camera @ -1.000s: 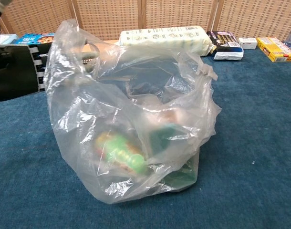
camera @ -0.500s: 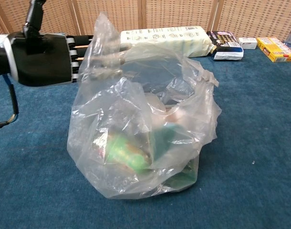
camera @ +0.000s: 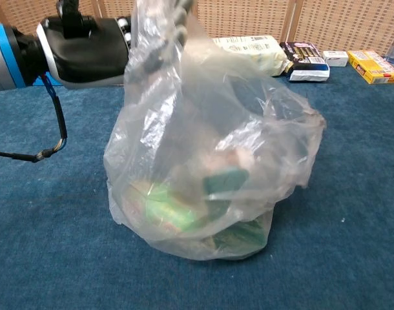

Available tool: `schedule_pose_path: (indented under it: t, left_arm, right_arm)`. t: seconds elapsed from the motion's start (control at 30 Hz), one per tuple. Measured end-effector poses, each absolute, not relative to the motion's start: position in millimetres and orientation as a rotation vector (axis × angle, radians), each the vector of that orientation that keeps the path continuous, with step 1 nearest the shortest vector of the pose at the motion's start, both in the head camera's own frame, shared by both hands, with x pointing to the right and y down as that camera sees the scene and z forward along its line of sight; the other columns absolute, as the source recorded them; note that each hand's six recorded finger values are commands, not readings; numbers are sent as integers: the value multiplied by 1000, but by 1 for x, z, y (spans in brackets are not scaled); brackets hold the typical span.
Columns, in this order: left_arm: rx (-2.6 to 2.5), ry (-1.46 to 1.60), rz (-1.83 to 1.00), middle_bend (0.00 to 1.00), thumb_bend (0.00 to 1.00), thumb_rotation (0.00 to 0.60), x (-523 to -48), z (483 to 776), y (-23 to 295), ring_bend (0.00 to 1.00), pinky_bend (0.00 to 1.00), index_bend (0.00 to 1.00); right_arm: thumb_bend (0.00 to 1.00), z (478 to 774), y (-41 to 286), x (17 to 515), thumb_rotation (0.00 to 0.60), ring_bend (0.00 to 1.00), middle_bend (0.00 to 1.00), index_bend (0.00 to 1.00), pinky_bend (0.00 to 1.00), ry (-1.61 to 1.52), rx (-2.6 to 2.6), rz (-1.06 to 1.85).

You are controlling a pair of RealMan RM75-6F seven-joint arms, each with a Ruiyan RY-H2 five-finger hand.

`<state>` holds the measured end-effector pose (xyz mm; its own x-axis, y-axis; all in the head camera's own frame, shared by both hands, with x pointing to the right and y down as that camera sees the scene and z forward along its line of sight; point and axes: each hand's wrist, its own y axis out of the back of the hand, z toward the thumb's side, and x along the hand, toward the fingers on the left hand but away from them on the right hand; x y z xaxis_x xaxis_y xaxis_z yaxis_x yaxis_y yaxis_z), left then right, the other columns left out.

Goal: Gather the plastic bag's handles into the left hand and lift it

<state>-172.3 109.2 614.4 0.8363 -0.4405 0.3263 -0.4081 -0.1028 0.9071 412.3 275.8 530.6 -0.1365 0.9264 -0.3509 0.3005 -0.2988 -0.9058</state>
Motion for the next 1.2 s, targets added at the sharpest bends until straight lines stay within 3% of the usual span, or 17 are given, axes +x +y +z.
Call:
schedule_pose_path:
  t: [0.43, 0.57, 0.7, 0.83, 0.97, 1.2]
  left_arm:
    - [1717, -422, -418, 669, 95, 0, -199, 568, 93, 748, 754, 583]
    - [1709, -396, -471, 766, 96, 0, -212, 564, 94, 859, 821, 677]
    - [1694, -405, -439, 780, 96, 0, -218, 572, 100, 893, 838, 684]
    - [1713, -458, -323, 779, 95, 0, -218, 589, 105, 893, 833, 684]
    - [1773, -518, -185, 765, 96, 0, -220, 606, 112, 827, 744, 652]
    - [1866, -602, 69, 498, 85, 0, -226, 631, 122, 558, 620, 382]
  right_arm:
    - [173, 530, 277, 412, 600, 166, 218, 202, 111, -1396, -1588, 1448]
    - [173, 530, 277, 412, 599, 166, 218, 202, 110, -1393, -1589, 1447]
    - [173, 530, 276, 411, 600, 166, 218, 202, 110, -1390, -1597, 1441]
    - [173, 531, 277, 411, 600, 166, 218, 202, 111, -1392, -1600, 1442]
    - [173, 531, 277, 411, 600, 166, 218, 202, 110, -1392, -1598, 1442]
    - [173, 530, 276, 411, 600, 166, 218, 202, 111, -1393, -1598, 1436]
